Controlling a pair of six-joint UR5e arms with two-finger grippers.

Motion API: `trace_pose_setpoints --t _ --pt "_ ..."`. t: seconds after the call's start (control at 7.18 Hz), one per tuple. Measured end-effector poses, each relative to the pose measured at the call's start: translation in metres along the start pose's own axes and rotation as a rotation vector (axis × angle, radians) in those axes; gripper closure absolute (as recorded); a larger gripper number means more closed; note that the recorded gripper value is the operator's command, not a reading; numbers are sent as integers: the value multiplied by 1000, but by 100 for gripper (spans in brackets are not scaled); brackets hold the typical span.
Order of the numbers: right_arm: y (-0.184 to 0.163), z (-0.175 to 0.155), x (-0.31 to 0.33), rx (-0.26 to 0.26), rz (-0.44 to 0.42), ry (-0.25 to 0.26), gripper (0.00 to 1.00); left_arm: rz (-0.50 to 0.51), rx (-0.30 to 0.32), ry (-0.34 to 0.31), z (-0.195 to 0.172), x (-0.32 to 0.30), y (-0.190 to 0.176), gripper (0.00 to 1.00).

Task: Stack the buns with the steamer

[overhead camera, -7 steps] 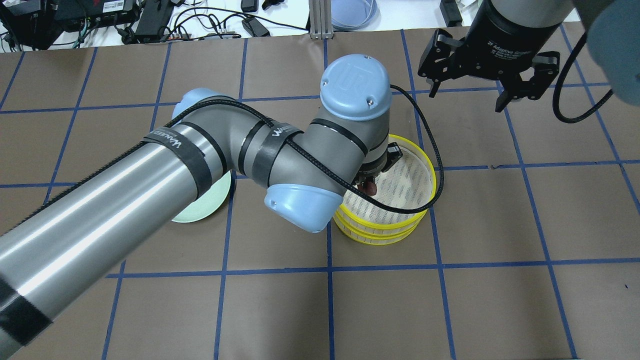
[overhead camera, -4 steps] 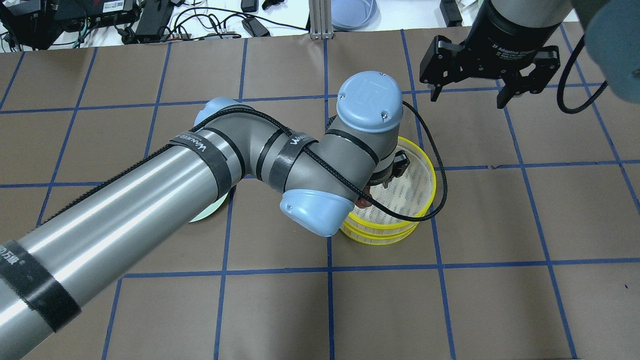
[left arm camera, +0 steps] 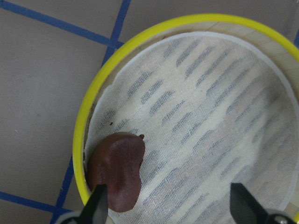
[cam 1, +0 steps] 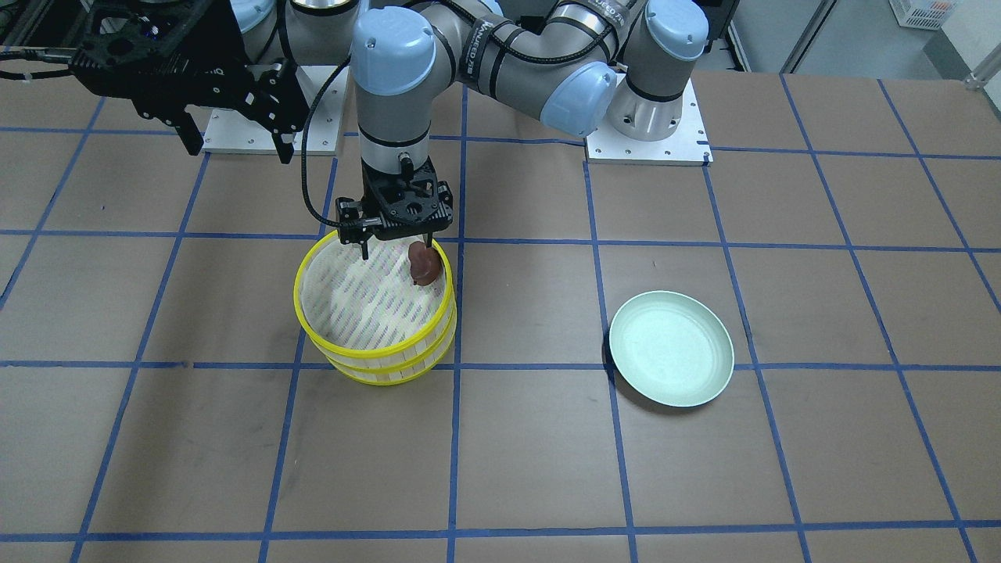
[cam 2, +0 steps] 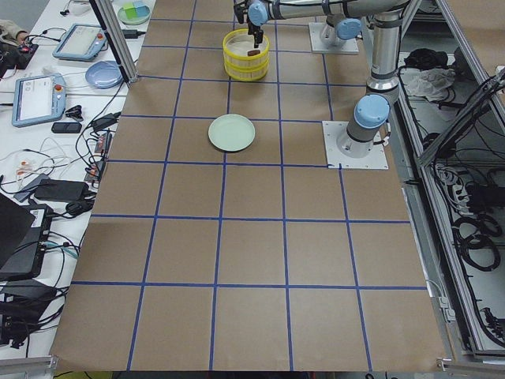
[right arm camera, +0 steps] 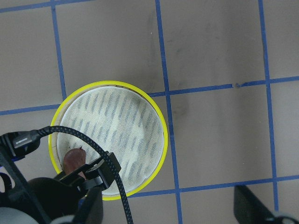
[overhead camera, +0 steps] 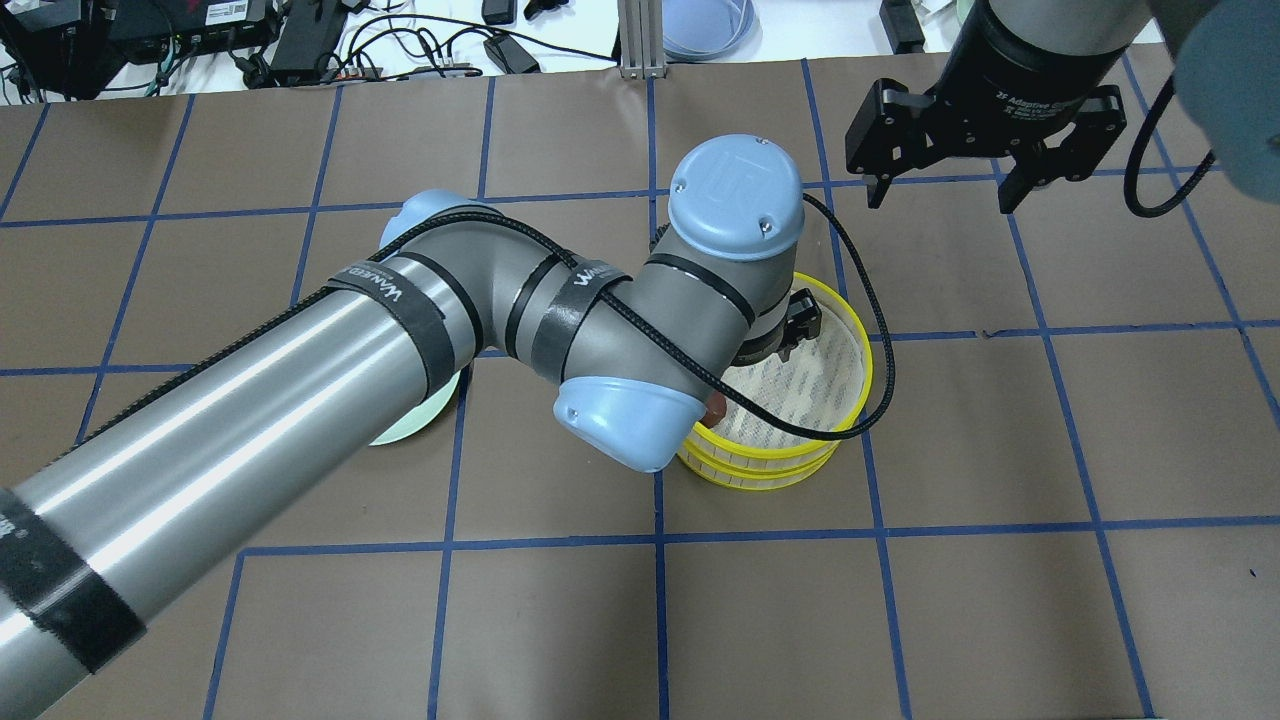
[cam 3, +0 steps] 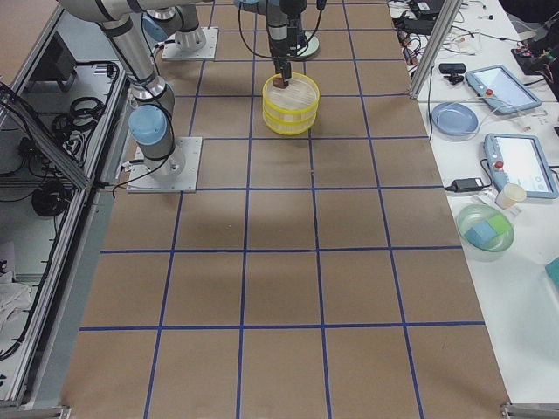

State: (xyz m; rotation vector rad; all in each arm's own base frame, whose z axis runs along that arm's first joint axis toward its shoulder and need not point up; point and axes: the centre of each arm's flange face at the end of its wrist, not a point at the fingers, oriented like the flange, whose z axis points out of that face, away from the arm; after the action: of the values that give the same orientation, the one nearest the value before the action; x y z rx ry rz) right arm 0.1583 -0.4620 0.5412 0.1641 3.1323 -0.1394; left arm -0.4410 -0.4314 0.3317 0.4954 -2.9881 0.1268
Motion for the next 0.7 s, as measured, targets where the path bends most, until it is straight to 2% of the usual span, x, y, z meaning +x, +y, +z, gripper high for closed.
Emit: trace_pose_setpoints --t 0.28,0.7 --pt "1 -1 0 1 1 0 0 68 54 -18 -40 -25 -24 1" --pt "2 -2 1 4 3 -1 0 191 32 -95 -116 -115 -81 0"
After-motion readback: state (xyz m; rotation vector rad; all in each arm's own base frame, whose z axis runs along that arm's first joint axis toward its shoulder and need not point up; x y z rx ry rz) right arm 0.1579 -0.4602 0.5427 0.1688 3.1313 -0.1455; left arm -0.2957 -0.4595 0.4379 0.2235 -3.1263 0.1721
